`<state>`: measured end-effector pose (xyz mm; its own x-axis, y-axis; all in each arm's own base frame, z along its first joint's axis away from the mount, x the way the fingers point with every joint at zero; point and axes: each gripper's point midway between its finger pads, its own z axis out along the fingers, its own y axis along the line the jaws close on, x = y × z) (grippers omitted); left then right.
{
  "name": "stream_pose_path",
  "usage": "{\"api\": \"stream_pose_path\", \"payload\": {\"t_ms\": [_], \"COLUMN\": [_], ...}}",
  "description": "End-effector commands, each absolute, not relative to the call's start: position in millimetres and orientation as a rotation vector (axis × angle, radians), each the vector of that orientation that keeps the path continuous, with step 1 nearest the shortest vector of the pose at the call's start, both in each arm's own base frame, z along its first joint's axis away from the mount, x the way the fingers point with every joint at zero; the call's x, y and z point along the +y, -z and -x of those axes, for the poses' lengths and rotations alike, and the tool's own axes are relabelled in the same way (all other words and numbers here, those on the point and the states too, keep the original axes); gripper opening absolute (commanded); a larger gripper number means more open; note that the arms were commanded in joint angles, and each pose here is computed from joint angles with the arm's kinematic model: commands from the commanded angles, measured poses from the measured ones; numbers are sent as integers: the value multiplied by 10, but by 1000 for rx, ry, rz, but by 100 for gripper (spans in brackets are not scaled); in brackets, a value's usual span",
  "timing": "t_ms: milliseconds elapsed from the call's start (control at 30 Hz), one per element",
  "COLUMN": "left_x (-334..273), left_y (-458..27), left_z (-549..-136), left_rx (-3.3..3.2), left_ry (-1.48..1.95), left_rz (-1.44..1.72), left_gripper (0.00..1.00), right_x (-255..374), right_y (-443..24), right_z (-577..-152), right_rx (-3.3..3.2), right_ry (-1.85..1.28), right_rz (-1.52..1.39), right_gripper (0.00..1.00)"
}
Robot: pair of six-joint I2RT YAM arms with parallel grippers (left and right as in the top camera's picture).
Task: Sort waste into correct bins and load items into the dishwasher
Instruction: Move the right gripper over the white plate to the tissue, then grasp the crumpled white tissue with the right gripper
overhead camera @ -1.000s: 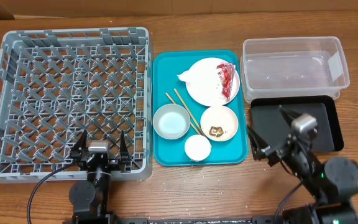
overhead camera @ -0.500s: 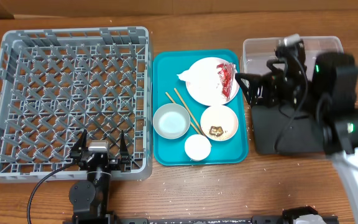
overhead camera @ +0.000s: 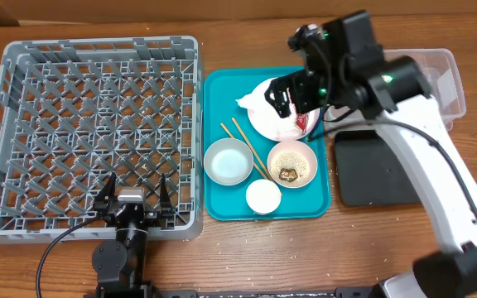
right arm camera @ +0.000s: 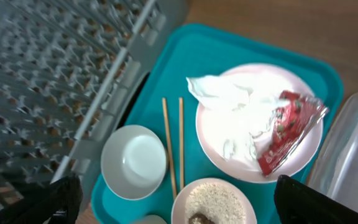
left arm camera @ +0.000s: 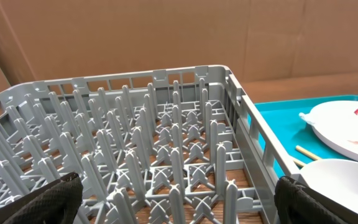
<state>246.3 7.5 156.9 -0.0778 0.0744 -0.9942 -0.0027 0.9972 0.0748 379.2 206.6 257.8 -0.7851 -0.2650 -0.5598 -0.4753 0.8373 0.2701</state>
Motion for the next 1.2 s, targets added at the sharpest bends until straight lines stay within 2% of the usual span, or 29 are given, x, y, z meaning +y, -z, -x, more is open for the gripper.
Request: {"api": "stream_pose_path", "payload": {"t_ms": [0, 200, 400, 500, 733, 867, 1167], "left_x": [78, 78, 78, 78, 78, 78, 78], "left_y": [-1572, -1571, -1572, -1571, -1572, -1572, -1572], "left_z": [-2460, -2460, -2460, -2460, -2460, -2460, -2460], "left_rx": [1642, 1642, 1642, 1642, 1642, 1642, 1642], "left_ry": [-60, -60, -60, -60, -60, -60, -59], "left_rz": [-50, -50, -50, -50, -50, -50, -50], "left_gripper": [100, 100, 100, 100, 100, 100, 100], "right_x": [2197, 2463, 2203, 2120, 1962, 1830, 1798], "right_y": [-2424, -2205, -1685, -1447, -901, -781, -469], "right_z": [-3885, -4044, -4499, -4620, -4784, -4847, -4868], "right_rx": [2529, 2508, 2594, 2613, 2661, 2648, 2687], "right_ry": [-603, -739, -293, -166, 16, 128, 166], "right_rz": [566, 608, 311, 224, 130, 78, 76], "right_gripper": [100, 100, 100, 100, 100, 100, 100]}}
